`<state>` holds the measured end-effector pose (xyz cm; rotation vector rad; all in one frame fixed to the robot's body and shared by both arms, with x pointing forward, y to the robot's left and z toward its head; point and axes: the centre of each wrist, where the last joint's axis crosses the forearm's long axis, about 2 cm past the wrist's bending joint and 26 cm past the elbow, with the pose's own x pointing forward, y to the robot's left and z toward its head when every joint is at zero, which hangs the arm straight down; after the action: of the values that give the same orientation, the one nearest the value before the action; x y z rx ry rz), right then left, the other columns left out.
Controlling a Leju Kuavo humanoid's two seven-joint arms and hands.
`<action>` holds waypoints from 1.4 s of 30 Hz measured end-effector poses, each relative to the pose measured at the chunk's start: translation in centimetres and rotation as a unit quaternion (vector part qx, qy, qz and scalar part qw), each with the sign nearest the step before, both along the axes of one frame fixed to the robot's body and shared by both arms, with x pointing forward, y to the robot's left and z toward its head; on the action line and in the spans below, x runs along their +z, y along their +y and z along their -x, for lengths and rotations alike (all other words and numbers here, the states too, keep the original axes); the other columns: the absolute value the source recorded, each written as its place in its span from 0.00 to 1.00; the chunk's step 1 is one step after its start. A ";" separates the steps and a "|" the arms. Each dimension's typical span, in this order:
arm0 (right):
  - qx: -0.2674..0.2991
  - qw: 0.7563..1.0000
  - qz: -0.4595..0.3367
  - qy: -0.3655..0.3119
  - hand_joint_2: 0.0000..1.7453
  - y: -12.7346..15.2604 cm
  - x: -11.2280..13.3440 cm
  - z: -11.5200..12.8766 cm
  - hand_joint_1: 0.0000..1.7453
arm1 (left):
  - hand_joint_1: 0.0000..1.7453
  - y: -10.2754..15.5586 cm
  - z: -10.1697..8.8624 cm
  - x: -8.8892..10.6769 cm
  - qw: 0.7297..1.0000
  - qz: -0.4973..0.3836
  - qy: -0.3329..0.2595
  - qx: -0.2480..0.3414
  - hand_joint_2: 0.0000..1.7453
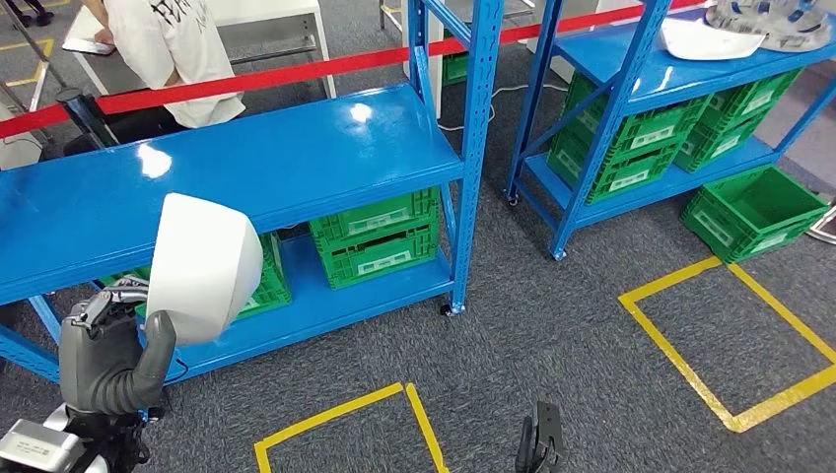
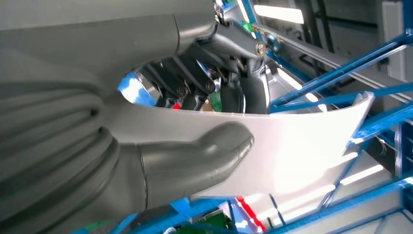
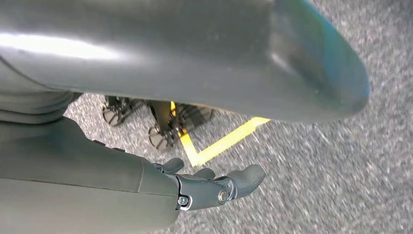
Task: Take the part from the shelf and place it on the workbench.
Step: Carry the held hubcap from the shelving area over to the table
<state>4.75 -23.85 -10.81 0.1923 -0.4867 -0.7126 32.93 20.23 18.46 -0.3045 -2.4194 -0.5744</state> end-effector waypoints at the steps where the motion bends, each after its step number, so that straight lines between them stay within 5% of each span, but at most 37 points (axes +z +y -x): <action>1: -0.001 1.000 0.000 0.001 0.00 0.0 0.0 0.1 0.00 | 1.00 0.0 0.0 0.0 1.000 0.000 0.000 -0.001 1.00; 42: 0.046 0.999 0.018 -0.014 0.00 0.2 0.0 0.3 0.00 | 1.00 -0.1 0.8 -0.8 1.000 -0.008 -0.002 0.027 1.00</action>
<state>4.41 -23.65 -10.83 0.1898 -0.5145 -0.6108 32.16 20.15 17.67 -0.2308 -2.4183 -0.5697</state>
